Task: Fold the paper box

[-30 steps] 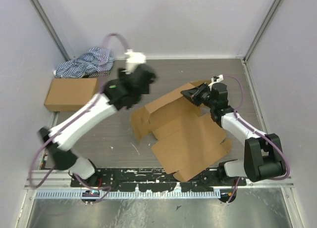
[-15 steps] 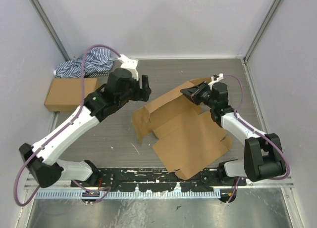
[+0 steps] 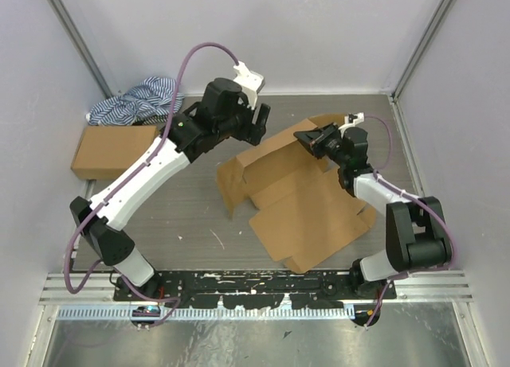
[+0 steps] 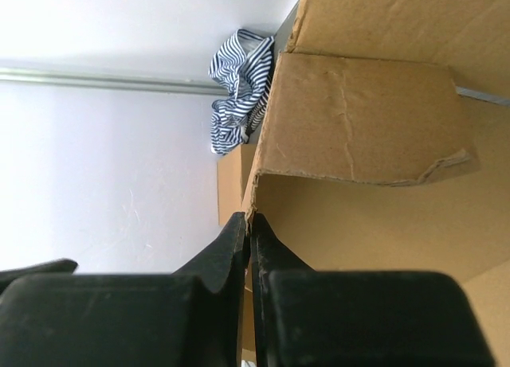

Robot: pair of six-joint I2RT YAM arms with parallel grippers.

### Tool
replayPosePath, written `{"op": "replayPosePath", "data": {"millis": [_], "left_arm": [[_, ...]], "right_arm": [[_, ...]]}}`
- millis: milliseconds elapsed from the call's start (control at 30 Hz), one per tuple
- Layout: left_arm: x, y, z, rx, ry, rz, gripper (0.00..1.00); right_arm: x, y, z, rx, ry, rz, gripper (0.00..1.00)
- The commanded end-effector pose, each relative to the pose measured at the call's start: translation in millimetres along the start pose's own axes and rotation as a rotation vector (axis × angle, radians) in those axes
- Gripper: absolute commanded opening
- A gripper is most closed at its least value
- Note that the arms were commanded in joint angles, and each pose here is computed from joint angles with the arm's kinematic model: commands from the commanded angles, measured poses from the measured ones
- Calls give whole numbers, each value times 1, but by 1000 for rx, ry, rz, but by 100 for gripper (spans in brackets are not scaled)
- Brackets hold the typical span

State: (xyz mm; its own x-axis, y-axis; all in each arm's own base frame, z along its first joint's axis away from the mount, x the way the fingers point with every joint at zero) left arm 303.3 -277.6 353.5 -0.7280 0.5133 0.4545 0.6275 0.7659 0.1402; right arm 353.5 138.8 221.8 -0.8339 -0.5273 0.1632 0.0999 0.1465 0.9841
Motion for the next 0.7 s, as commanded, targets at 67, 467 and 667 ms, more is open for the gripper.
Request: {"op": "replayPosePath", "data": {"millis": [67, 467, 667], "left_arm": [[-6, -20, 39, -199, 163, -10, 80], [-32, -44, 101, -488, 323, -407, 81], [-47, -40, 108, -535, 376, -537, 74]], "right_arm": [[-11, 17, -13, -39, 8, -157, 9], [-7, 16, -11, -7, 17, -133, 9], [-5, 14, -9, -9, 27, -127, 9]]}}
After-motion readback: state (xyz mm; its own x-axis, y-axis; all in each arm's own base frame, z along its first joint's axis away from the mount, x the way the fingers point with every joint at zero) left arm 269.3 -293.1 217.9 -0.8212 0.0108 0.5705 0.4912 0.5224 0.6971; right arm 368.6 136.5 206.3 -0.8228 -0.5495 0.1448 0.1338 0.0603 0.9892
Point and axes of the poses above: each gripper's point midway between its finger pads, its own x axis back along the fingers, its own y axis along the line the jaws close on, z = x × y, the point moved 6 cm from there along x, back along the fingers, and after that the axes turned 12 degrees about -x, right-handed, at the moved point
